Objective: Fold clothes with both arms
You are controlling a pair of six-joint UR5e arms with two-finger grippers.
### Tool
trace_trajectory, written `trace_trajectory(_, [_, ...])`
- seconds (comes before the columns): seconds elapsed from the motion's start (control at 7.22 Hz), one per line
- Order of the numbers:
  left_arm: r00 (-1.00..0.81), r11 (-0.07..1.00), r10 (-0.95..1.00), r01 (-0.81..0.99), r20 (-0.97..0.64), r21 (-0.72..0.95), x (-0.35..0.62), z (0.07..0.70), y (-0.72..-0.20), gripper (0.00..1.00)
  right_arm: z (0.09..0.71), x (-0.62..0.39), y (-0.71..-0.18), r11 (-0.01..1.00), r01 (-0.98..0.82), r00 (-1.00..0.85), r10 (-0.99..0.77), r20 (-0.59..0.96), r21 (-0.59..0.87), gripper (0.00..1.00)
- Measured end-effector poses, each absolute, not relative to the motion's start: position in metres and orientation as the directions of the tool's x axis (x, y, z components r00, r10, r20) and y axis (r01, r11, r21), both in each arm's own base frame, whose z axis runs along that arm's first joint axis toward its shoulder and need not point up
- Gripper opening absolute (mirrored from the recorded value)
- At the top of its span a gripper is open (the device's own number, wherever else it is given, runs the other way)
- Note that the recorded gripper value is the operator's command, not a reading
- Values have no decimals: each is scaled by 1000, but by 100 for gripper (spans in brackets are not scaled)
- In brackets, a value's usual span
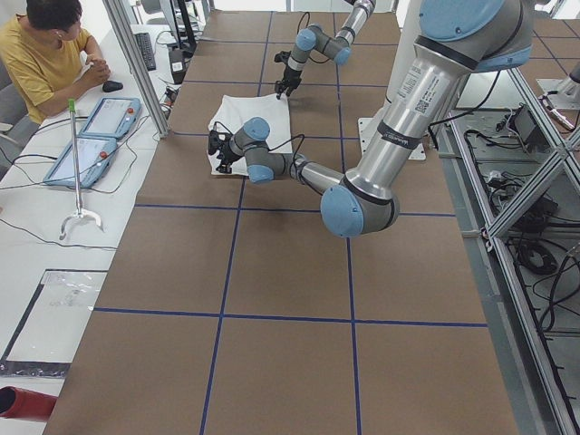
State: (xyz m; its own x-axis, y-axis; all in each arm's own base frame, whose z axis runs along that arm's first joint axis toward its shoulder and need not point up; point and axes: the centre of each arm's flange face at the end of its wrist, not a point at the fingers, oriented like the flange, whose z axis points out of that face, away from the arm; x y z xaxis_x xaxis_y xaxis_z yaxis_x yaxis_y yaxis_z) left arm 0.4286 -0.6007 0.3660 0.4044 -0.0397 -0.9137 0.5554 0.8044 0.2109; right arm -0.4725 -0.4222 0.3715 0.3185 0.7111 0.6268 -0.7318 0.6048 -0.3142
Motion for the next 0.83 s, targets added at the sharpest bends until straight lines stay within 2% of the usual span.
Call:
trace_trajectory(0.42, [395, 801, -32, 559, -918, 213, 426, 359, -600, 54, 361, -465, -416, 607, -728, 306, 703, 642, -318, 0])
trace_trajectory(0.55, [392, 801, -29, 560, -920, 213, 425, 356, -599, 54, 354, -454, -399, 623, -711, 305, 692, 654, -327, 0])
trace_trajectory(0.83, [376, 798, -15, 563, -927, 215, 421, 344, -596, 54, 338, -419, -332, 690, -629, 327, 653, 683, -358, 0])
